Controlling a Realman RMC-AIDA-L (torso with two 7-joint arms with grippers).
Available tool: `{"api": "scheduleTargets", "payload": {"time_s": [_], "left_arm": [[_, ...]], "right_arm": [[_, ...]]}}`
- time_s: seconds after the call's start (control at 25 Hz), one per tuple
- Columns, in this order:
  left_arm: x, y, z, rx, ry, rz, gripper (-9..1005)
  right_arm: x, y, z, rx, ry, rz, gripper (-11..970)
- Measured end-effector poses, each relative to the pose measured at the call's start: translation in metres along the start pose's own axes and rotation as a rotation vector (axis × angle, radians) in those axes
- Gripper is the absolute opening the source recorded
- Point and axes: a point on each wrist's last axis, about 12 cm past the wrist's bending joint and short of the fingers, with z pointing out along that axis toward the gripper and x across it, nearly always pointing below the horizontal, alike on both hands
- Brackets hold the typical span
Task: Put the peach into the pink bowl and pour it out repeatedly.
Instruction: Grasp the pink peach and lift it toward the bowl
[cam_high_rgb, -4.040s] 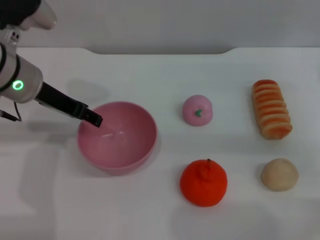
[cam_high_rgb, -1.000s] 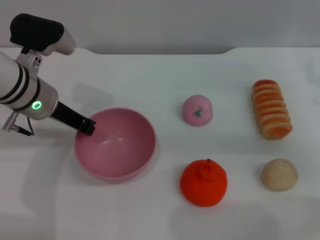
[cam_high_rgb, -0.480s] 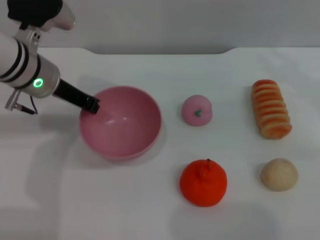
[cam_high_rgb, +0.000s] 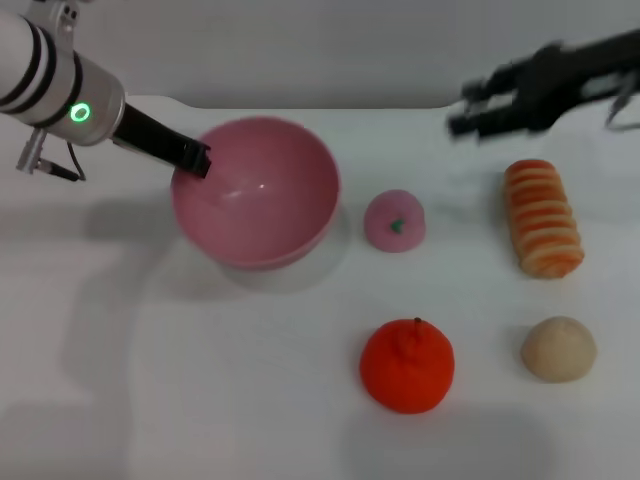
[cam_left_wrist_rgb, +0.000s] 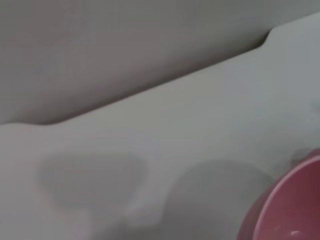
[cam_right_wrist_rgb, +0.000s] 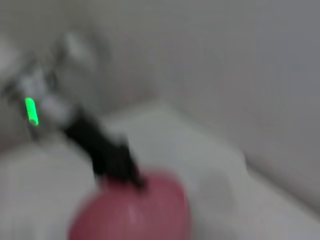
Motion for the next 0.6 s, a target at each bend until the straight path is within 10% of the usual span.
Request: {"api": "scheduleTargets", "payload": {"time_s": [0.6], "left_arm": [[-0.016,-0.017,-0.005,0.060,-0.054,0.040,42]], "right_arm": [[0.005,0.016,0.089,0.183,0.238,-0.099,535]]}}
